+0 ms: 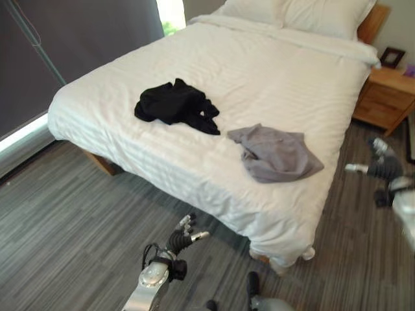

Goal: Pick up bed clothes into laundry basket.

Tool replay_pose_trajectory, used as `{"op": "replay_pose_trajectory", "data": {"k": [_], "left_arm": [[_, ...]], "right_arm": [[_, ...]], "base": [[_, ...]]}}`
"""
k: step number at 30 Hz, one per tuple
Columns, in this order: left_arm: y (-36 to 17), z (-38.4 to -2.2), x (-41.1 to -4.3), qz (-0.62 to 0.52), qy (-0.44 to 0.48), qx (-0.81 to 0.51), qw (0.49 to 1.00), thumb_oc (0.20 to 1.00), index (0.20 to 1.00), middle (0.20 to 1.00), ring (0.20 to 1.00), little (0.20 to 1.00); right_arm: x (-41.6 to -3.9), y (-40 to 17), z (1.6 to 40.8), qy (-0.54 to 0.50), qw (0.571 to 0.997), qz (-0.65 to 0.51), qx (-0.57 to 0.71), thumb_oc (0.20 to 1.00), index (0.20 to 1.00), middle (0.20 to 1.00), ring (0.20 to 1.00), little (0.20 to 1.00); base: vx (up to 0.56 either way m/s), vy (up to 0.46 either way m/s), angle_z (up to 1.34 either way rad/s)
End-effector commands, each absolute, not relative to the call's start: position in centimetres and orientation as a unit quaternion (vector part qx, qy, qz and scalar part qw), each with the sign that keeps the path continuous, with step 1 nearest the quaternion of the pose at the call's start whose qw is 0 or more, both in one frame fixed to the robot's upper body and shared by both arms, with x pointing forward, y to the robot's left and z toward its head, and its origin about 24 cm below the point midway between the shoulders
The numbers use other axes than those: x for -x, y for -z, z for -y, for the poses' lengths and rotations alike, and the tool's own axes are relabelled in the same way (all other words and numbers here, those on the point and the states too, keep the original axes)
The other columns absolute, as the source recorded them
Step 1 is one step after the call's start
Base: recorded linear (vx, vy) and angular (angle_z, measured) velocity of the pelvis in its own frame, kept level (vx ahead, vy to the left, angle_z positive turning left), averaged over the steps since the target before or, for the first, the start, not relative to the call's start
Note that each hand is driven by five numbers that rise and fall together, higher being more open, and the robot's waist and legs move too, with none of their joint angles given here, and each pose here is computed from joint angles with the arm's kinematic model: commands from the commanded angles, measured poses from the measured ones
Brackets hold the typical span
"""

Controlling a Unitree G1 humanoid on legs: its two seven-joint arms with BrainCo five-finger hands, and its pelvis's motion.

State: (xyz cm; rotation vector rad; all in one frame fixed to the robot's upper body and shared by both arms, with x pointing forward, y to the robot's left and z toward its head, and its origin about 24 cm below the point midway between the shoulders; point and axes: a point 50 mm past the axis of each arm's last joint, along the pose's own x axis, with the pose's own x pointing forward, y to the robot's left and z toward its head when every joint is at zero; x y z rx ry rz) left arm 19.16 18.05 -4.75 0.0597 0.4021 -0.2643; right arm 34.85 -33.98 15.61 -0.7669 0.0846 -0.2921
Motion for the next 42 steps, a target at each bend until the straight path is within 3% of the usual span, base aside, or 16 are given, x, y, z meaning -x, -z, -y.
{"op": "replay_pose_trajectory", "data": {"k": [1, 8, 9, 16, 17, 24, 33, 42], "left_arm": [[2.7, -18.2, -20.5, -0.155, 0.152, -0.009, 0.976, 1.0, 1.0, 1.0, 1.0, 1.0], [5.0, -19.3, -19.5, -0.209, 0.121, -0.014, 0.97, 1.0, 1.0, 1.0, 1.0, 1.0], [7.6, -20.4, -18.4, -0.27, 0.073, -0.006, 0.96, 1.0, 1.0, 1.0, 1.0, 1.0], [12.1, -24.1, -15.0, -0.395, -0.06, -0.032, 0.916, 1.0, 1.0, 1.0, 1.0, 1.0], [13.6, -26.3, -12.5, -0.454, -0.142, -0.018, 0.879, 1.0, 1.0, 1.0, 1.0, 1.0], [14.3, -27.9, -9.9, -0.474, -0.261, 0.063, 0.839, 1.0, 1.0, 1.0, 1.0, 1.0], [13.8, -26.1, -13.4, -0.424, -0.271, 0.112, 0.857, 1.0, 1.0, 1.0, 1.0, 1.0], [13.5, -26.0, -14.3, -0.409, -0.288, 0.121, 0.858, 1.0, 1.0, 1.0, 1.0, 1.0]], "right_arm": [[-36.5, -20.5, 34.8, 0.197, 0.903, -0.02, 0.38, 1.0, 1.0, 1.0, 1.0, 1.0], [-38.3, -26.3, 33.5, 0.229, 0.866, -0.009, 0.445, 1.0, 1.0, 1.0, 1.0, 1.0], [-38.5, -27.5, 33.0, 0.23, 0.865, 0.005, 0.445, 1.0, 1.0, 1.0, 1.0, 1.0], [-39.0, -28.8, 31.8, 0.23, 0.878, 0.032, 0.418, 1.0, 1.0, 1.0, 1.0, 1.0], [-38.9, -29.2, 32.2, 0.242, 0.875, 0.026, 0.418, 1.0, 1.0, 1.0, 1.0, 1.0], [-36.8, -32.7, 35.0, 0.309, 0.883, 0.056, 0.35, 1.0, 1.0, 1.0, 1.0, 1.0], [-37.2, -33.5, 33.9, 0.298, 0.904, 0.094, 0.29, 1.0, 1.0, 1.0, 1.0, 1.0], [-38.2, -31.2, 33.1, 0.282, 0.907, 0.067, 0.304, 1.0, 1.0, 1.0, 1.0, 1.0]], "base": [[-0.02, -0.007, -0.15], [-0.02, -0.029, 0.07], [-0.06, -0.057, 0.37], [-0.06, -0.037, 0.16], [-0.08, -0.051, 0.15], [-0.06, -0.047, 0.02], [-0.04, -0.033, -0.07], [0.0, 0.0, 0.0]]}}
